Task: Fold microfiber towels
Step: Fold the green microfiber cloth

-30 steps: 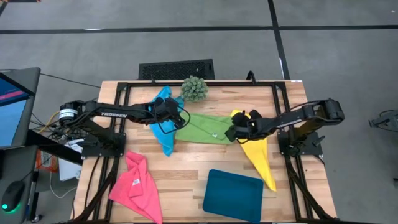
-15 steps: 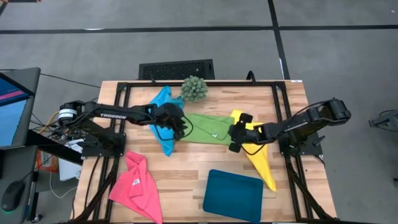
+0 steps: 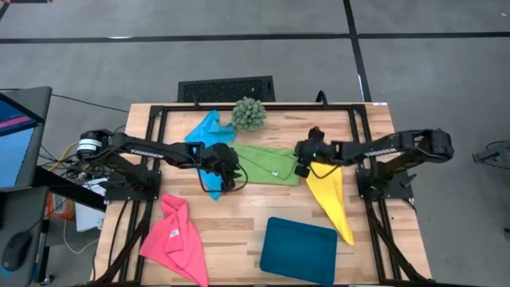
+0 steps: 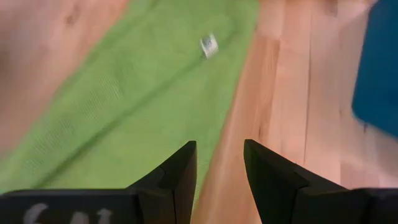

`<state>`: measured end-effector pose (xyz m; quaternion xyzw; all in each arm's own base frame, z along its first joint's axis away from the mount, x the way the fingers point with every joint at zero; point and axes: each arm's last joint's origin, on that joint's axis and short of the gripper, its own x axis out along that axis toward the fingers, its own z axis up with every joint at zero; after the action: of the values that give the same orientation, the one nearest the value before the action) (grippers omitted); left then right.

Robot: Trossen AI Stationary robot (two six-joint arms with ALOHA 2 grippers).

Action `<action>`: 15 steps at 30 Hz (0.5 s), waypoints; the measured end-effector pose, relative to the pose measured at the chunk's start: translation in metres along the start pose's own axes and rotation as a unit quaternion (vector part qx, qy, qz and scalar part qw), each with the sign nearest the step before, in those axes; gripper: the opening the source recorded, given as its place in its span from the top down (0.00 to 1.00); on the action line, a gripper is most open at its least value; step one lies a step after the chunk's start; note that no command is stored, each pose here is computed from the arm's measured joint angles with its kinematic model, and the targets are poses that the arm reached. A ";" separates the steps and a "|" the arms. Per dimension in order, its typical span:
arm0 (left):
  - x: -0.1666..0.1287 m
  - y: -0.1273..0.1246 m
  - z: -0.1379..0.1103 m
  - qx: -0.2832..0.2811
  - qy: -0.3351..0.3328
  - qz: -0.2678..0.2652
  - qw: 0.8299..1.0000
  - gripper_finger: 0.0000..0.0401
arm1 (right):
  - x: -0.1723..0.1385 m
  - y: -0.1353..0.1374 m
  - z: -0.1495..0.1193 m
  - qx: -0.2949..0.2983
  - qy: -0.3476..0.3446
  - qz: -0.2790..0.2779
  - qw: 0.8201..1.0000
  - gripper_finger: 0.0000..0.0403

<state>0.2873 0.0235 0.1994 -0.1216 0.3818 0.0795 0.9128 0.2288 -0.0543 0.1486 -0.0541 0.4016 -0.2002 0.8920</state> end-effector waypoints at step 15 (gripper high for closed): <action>0.041 0.001 -0.018 0.005 0.057 0.015 0.998 0.69 | 0.039 -0.022 -0.020 0.017 0.054 0.043 0.997 0.67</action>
<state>0.3031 0.0211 0.1575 -0.1157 0.4354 0.0842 0.8888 0.2301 -0.0888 0.1135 -0.0103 0.4479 -0.1708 0.8776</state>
